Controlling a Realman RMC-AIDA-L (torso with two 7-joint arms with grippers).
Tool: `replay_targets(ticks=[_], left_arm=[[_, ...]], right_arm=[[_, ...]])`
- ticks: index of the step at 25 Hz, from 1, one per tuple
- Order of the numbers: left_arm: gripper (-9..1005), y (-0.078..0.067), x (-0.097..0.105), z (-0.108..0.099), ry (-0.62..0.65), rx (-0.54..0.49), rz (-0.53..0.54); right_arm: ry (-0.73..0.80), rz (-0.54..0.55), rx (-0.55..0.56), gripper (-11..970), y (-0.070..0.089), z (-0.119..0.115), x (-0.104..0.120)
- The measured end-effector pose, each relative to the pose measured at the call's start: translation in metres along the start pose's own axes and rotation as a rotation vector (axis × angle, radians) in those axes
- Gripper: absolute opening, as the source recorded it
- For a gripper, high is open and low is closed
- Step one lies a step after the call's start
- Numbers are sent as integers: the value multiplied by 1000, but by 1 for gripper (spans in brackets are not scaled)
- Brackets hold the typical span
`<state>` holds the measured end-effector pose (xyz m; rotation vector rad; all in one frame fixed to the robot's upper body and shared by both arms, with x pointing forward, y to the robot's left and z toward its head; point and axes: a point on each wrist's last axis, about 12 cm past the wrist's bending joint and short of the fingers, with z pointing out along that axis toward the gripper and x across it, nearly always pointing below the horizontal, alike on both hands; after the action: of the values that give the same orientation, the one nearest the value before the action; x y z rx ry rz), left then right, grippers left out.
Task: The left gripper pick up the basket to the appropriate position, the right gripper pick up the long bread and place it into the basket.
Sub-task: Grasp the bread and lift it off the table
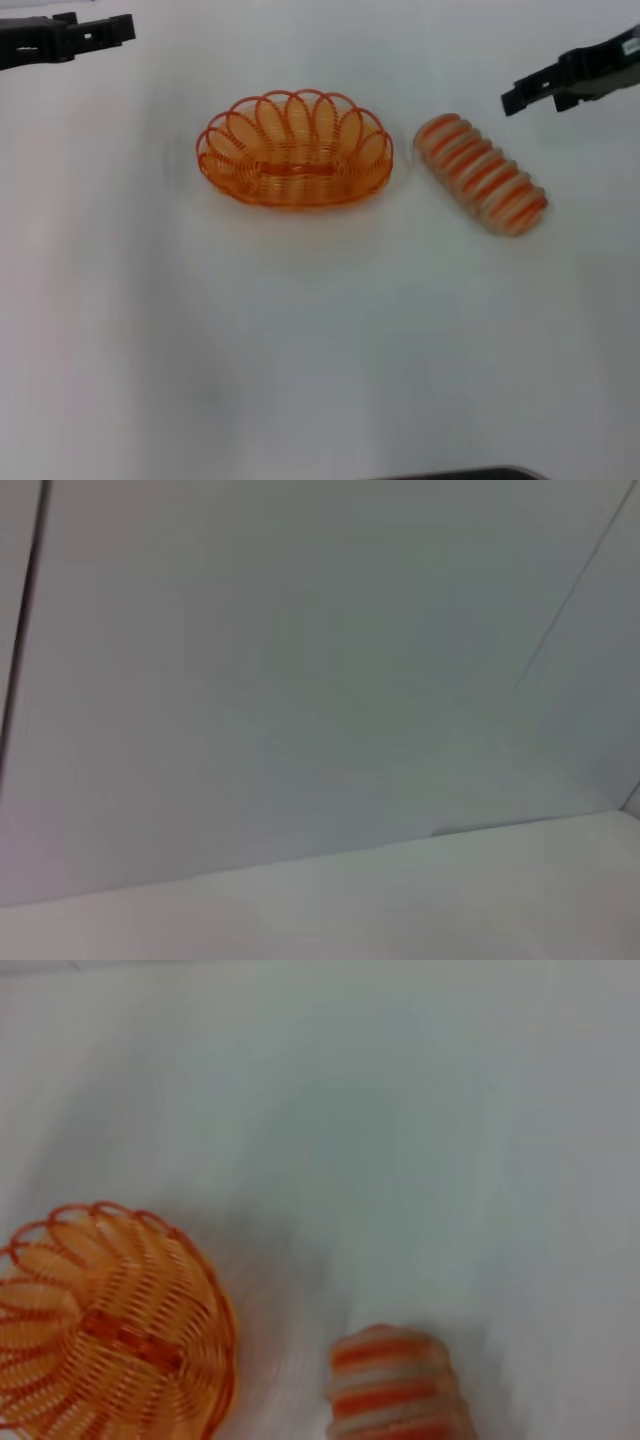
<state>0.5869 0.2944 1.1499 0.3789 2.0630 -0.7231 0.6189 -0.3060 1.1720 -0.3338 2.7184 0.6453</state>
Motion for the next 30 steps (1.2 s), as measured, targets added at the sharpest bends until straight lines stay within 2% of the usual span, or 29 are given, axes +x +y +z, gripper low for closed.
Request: replay_targets(ticks=[4,8,12,17,23,30], left_arm=[[883,2,1,-3,-16,-6,39],[882,-1,6,-13,-66,42,113],[879,-5,11,-20,-85,97,166],[874,-16,23,-32,-54,245,266],[875,-23,34,-40,-9,351,331],[875,-24,46,-47,21,374,322]], right_arm=[[83,-51,60,935,21,13,-12],[130,-87,101,936,37,22,-19],[166,-96,132,936,42,29,-20],[204,-119,152,935,48,38,-19],[256,-154,185,935,53,49,-16],[267,-178,199,936,55,55,-16]])
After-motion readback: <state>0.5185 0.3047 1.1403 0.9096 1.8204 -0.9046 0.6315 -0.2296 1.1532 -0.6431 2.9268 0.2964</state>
